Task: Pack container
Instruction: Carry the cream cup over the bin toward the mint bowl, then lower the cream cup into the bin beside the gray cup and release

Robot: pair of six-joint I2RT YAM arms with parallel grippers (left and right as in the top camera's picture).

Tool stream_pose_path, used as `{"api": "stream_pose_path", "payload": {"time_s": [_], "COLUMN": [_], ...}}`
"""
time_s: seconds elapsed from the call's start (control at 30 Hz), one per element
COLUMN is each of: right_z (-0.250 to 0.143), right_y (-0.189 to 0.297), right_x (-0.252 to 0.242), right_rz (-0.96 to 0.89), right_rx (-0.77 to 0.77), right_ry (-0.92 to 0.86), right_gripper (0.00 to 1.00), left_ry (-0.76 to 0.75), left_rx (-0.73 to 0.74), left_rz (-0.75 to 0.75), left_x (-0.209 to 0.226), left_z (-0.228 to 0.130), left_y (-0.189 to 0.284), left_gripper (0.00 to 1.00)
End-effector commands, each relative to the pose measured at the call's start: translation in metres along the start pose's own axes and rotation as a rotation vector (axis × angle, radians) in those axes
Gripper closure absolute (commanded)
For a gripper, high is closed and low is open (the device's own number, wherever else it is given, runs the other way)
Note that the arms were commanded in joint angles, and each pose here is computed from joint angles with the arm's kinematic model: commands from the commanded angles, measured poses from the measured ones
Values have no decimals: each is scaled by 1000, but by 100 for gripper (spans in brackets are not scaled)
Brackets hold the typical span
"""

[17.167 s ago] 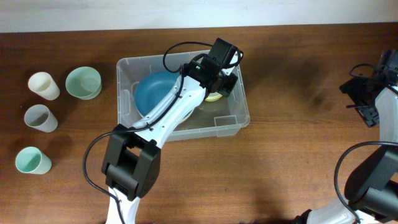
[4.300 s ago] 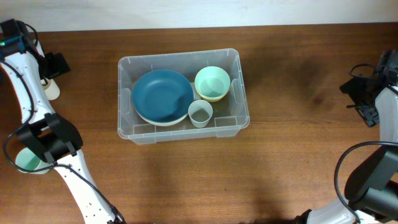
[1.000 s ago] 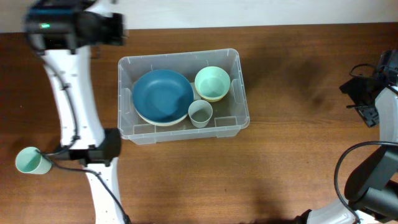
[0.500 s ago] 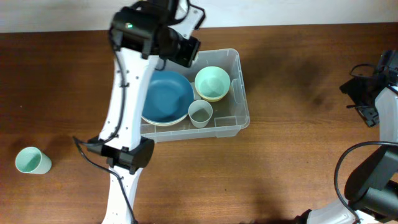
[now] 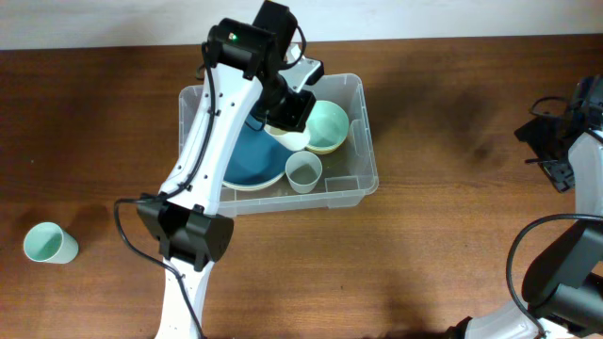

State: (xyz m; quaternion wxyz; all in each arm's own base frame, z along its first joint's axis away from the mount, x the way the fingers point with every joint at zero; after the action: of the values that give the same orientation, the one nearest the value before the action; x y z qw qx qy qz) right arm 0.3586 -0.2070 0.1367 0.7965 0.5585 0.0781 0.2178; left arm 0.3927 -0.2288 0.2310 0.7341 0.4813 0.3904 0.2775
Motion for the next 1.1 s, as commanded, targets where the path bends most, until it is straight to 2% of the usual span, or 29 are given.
{"api": "stream_pose_path", "payload": {"time_s": [0.0,0.33,0.6,0.83,0.93,1.07], "right_z": [0,0,0,0,0,0], "right_y": [-3,-3,-3,-3,-3,-3], "right_x": [-4,-4,-4,-4,-4,-4], "right_rz": [-19,-19,-19,-19,-19,-19], "right_rx": [-2,-2,-2,-2,-2,-2], "right_ry": [-10,-10,-10,-10,-10,-10], "right_gripper": [1,1,1,1,1,1], "left_ry": [-24,-79,-15,-20,-24,-27], "left_rx": [9,66,179,179,166,150], "left_rz": [-34,-40,62,101,106,107], "left_x": [-22,-46,-23,-16,-15,-14], "left_z": [-9,-17,-35,-33,-30,-27], "left_y": [6,-11,-33,-37,-38,-38], "left_gripper": [99,99,99,98,93,92]}}
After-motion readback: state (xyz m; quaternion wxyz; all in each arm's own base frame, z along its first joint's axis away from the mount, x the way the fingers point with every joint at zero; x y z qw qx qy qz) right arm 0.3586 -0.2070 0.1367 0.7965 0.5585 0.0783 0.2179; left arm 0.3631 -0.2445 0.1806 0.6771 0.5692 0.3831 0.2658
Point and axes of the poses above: each gripper's point midway between its finger pads, its own y axis back along the fingers, its own x axis along the line the jaws close on, z = x × y, the point moved 2 cm from there along y, back along the fingers, and after that the axes turned 2 degrees about -y, right-handed, at the moved point
